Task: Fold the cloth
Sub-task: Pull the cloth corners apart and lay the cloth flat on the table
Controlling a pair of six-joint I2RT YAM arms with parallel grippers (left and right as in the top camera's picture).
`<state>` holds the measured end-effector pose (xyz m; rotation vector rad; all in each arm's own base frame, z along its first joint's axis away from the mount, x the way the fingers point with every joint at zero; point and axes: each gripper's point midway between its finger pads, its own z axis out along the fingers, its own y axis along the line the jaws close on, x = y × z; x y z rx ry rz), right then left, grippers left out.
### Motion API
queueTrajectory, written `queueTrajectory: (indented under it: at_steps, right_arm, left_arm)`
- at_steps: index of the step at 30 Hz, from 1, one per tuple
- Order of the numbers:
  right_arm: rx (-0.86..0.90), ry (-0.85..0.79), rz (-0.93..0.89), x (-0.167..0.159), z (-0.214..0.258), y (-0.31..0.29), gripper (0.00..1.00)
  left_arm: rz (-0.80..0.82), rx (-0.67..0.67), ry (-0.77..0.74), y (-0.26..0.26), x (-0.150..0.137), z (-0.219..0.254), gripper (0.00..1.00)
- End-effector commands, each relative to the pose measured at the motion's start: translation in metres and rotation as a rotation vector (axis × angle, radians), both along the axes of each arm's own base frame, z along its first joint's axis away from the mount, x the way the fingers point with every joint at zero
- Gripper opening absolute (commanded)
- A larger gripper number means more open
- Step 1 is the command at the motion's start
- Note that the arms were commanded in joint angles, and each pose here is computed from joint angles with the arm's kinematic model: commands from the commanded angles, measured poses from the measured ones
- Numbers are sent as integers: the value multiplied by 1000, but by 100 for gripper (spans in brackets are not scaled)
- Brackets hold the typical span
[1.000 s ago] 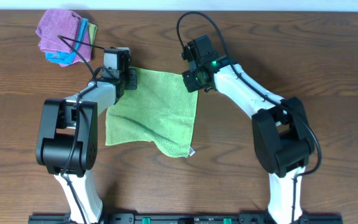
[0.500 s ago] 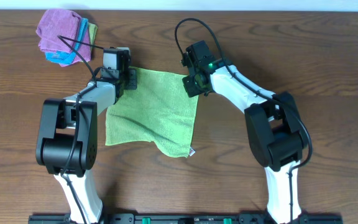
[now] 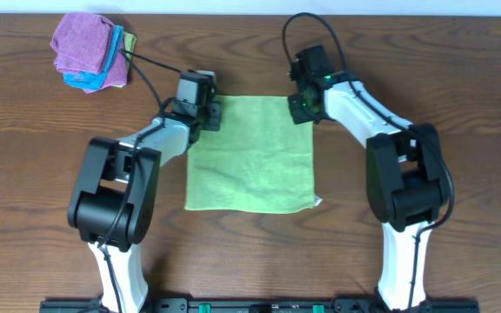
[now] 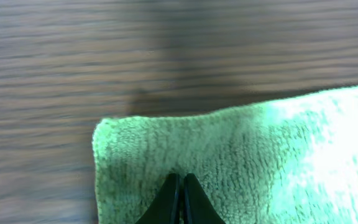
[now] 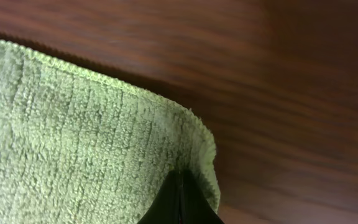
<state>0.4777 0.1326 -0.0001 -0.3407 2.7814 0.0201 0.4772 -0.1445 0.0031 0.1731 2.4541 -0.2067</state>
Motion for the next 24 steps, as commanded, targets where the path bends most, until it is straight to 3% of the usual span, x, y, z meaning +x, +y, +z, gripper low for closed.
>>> queueTrajectory:
  at_steps: [1,16,17,18,19,21,24]
  right_arm:
    - [-71,44,-19,-1,-26,-32,2]
    - [-15,63,-32,-3,-20,-30,1]
    - [5,64,-22,-4,-15,-25,7]
    - [31,60,-12,-4,-6,-18,22]
    - [48,53,-17,-3,3,-15,30]
    - [68,17,-27,1,22,-10,35]
    - [89,-60,-18,5,62,-4,35]
  left_arm:
    - [-1,-11,26,-14,-10,-16,6]
    - [53,20,-117,-17,14,6,6]
    - [54,15,-130,-18,17,10,6]
    - [54,11,-139,-19,19,13,6]
    - [54,7,-148,-20,22,17,6]
    - [55,2,-162,-21,26,23,6]
    - [32,18,-186,-21,28,38,5]
